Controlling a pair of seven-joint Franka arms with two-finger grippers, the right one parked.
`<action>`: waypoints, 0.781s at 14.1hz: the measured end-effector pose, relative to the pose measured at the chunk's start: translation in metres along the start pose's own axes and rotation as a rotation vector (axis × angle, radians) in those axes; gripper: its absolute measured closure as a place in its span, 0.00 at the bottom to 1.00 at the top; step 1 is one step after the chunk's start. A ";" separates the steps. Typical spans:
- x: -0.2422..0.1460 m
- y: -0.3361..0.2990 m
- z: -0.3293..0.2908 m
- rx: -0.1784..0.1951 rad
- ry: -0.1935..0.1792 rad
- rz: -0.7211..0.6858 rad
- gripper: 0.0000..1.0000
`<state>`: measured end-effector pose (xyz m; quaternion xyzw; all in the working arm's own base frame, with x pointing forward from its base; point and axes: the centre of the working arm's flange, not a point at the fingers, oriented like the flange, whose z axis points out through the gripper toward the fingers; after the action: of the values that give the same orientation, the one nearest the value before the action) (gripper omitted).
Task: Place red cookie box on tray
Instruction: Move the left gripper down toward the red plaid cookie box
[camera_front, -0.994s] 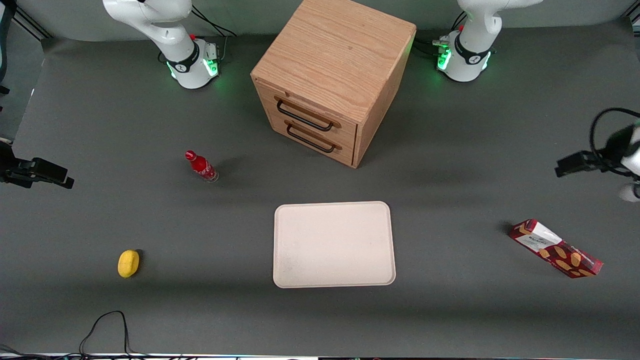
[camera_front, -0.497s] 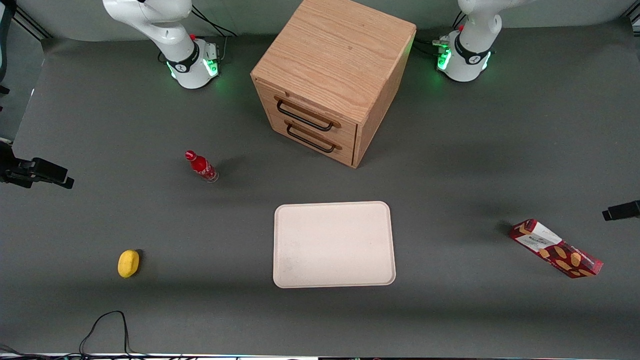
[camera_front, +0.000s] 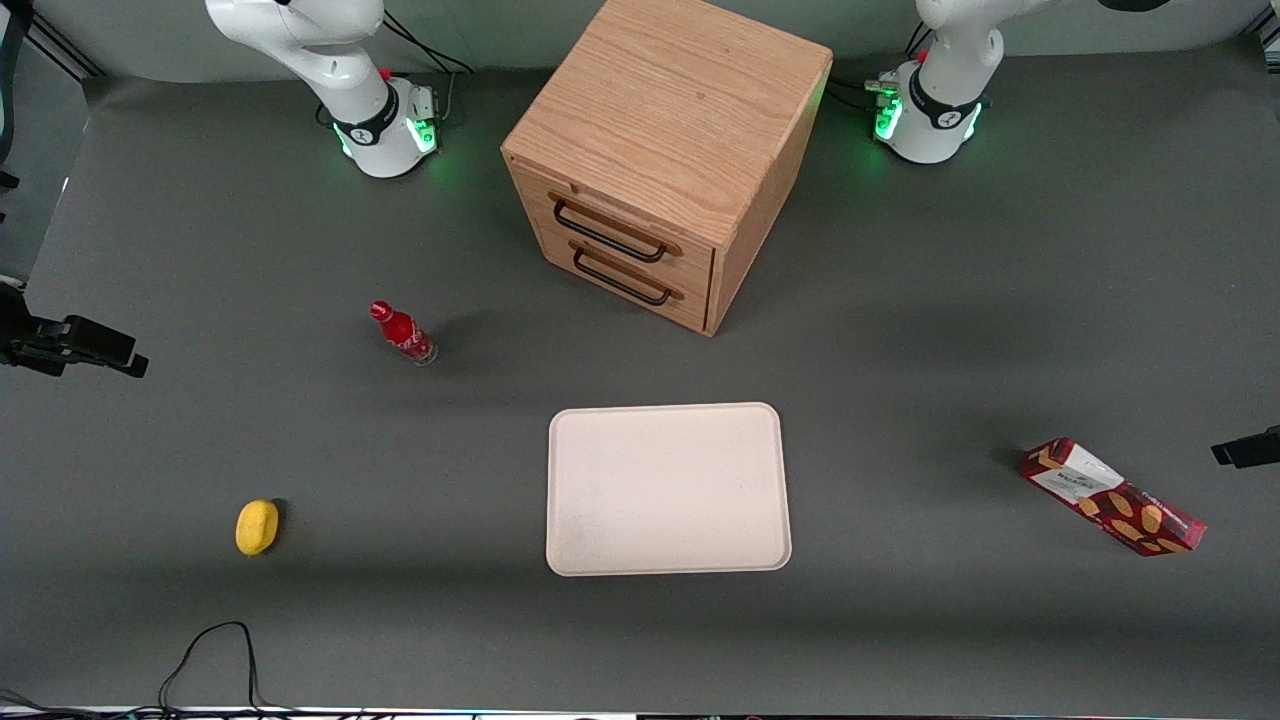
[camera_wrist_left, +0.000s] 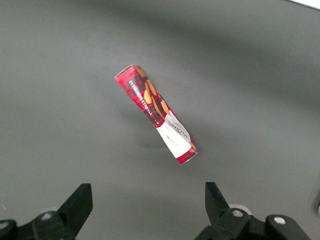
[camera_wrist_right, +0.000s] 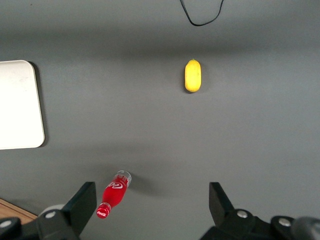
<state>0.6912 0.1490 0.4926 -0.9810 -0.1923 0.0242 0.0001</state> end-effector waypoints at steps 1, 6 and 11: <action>0.000 0.000 0.002 0.001 -0.005 -0.103 0.00; 0.004 0.003 0.019 0.005 -0.016 -0.560 0.00; 0.025 -0.002 0.082 -0.012 0.017 -0.600 0.00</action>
<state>0.7098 0.1596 0.4094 -0.8806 -0.4737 0.0137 0.0033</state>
